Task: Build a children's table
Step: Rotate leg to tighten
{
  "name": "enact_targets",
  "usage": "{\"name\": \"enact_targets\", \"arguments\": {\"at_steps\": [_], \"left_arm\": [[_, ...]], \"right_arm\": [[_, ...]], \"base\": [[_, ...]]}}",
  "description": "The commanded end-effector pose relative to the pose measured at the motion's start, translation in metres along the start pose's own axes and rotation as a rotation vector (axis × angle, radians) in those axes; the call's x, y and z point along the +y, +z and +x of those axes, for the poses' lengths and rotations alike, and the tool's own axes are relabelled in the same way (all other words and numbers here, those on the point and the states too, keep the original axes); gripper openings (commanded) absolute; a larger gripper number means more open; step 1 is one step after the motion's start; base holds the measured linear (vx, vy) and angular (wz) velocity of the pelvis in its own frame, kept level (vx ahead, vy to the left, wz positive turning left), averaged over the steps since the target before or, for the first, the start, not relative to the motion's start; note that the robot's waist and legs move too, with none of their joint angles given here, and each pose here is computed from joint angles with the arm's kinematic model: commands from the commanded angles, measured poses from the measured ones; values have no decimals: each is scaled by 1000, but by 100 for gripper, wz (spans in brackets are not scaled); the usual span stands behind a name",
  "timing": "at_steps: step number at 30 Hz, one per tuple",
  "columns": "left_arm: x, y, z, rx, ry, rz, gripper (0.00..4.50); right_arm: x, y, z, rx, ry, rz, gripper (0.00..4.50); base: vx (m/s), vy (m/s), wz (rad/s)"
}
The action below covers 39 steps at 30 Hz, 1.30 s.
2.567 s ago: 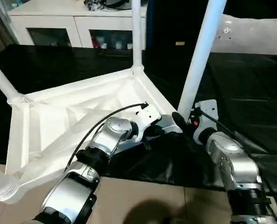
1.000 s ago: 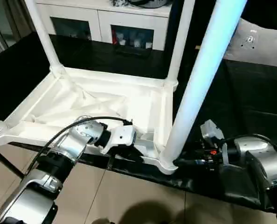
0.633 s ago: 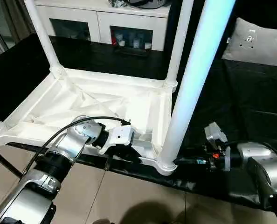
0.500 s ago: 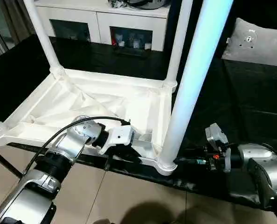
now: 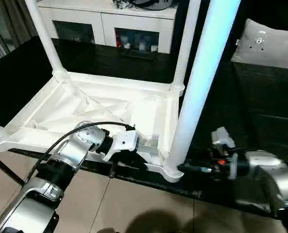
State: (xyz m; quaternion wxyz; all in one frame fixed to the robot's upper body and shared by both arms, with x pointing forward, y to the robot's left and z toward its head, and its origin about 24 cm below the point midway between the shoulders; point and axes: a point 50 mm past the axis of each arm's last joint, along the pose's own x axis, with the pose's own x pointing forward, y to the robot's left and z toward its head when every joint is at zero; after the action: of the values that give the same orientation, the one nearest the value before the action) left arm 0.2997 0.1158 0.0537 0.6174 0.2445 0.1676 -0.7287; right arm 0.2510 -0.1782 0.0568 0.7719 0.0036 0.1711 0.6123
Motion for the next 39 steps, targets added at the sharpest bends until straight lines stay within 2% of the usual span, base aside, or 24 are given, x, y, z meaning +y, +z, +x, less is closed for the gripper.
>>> {"name": "enact_targets", "arguments": {"at_steps": [1,4,8,20,21,24,27,31,35,37,38,39], "left_arm": [[1,8,6,-30,1,35,0],[0,8,6,-29,1,34,0],[-1,7,6,-27,1,31,0],[0,6,10,-44,23,6,0],[5,10,15,-73,101,-39,0],[10,13,19,-96,158,-73,0],[15,19,30,-123,224,-113,0],[26,34,50,-158,334,-176,0],[34,42,58,-158,404,-199,0],[43,54,69,-165,491,-220,0],[43,55,69,-165,495,-221,0],[45,58,72,-166,519,-223,0]], "right_arm": [[2,7,7,2,33,-31,250],[3,6,7,-11,48,-7,218],[6,4,8,-13,59,7,202],[14,1,13,-42,56,24,197],[16,-2,22,-81,-9,28,197],[13,-4,30,-105,-99,22,196],[1,-6,41,-130,-303,46,196],[-17,2,58,-222,-598,157,192],[-23,7,66,-240,-723,188,191],[-35,13,72,-286,-908,254,191],[-35,13,72,-289,-915,255,191],[-37,16,73,-306,-950,258,226]], "base": [[0,0,0],[0,0,0],[0,0,0],[0,0,0],[0,0,0],[0,0,0],[0,0,0],[0,0,0],[0,0,0],[0,0,0],[0,0,0],[0,0,0]]}}
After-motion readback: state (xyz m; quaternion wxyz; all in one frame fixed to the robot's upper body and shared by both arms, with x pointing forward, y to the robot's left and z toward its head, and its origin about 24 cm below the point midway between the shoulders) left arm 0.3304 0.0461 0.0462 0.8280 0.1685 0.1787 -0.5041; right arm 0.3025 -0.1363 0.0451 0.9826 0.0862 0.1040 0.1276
